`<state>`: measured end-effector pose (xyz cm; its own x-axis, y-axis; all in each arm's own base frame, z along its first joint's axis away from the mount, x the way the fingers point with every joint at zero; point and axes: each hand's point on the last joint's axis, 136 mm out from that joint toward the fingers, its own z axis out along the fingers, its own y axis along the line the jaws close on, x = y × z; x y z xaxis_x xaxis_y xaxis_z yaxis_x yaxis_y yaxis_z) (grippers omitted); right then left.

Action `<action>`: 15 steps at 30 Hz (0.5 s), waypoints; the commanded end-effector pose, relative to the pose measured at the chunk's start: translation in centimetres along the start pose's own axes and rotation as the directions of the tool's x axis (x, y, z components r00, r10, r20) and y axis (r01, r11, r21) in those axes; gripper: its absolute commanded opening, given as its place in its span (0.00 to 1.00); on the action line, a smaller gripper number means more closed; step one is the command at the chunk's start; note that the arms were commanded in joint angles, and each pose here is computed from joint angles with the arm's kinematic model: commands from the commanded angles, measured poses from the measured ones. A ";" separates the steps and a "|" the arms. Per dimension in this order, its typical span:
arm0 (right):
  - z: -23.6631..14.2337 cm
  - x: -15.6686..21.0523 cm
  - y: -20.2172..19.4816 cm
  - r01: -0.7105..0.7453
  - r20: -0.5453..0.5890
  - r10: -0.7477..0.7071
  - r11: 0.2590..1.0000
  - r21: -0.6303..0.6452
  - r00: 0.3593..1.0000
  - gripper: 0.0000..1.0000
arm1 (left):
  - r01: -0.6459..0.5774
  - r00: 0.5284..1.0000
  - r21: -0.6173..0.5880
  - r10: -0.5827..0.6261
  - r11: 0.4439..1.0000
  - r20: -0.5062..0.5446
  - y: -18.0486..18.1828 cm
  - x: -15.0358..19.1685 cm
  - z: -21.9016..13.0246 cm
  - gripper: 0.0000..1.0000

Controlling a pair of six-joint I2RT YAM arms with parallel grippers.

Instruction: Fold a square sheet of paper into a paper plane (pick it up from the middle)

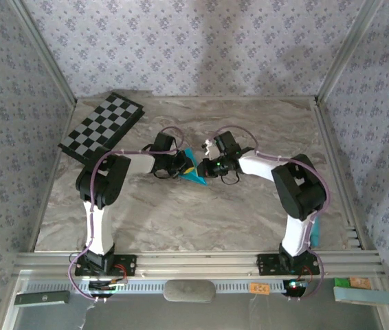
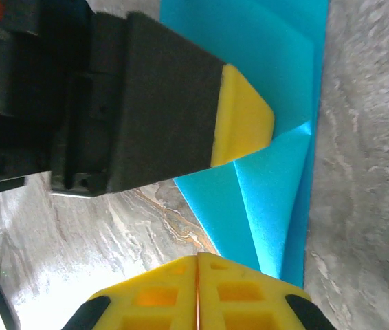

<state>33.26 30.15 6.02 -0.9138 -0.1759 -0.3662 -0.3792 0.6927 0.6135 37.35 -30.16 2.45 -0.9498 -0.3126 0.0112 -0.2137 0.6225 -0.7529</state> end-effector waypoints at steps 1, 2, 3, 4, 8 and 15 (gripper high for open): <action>0.7 -0.2 0.3 0.000 -0.030 -0.001 0.999 -0.032 1.000 0.08 | 0.058 0.998 -0.084 -0.059 0.995 -0.004 2.8 0.2 0.6 0.08; 0.9 0.0 0.1 -0.003 -0.040 0.002 1.000 -0.027 0.999 0.08 | 0.059 0.998 -0.085 -0.059 0.995 -0.004 2.8 0.2 0.6 0.08; 1.1 0.0 -0.2 -0.004 -0.047 0.003 1.000 -0.021 0.999 0.07 | 0.059 0.998 -0.085 -0.059 0.995 -0.004 2.9 0.2 0.6 0.07; 1.2 0.2 -0.4 -0.007 -0.054 0.006 1.000 -0.017 0.999 0.07 | 0.060 0.998 -0.086 -0.061 0.994 -0.005 2.9 0.2 0.6 0.07; 1.7 0.7 -1.2 -0.009 -0.079 0.009 1.000 0.009 0.997 0.07 | 0.063 0.998 -0.085 -0.064 0.994 -0.003 2.9 0.2 0.6 0.07; 2.3 1.3 -2.2 -0.015 -0.107 0.019 0.999 0.039 0.994 0.06 | 0.070 0.998 -0.093 -0.070 0.993 -0.002 3.1 0.3 0.6 0.07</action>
<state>33.25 30.31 3.34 -0.9291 -0.2148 -0.3011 -0.3604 0.7084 0.6068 37.34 -30.14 2.42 -0.9482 -0.3171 0.0167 -0.2210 0.6213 -0.7518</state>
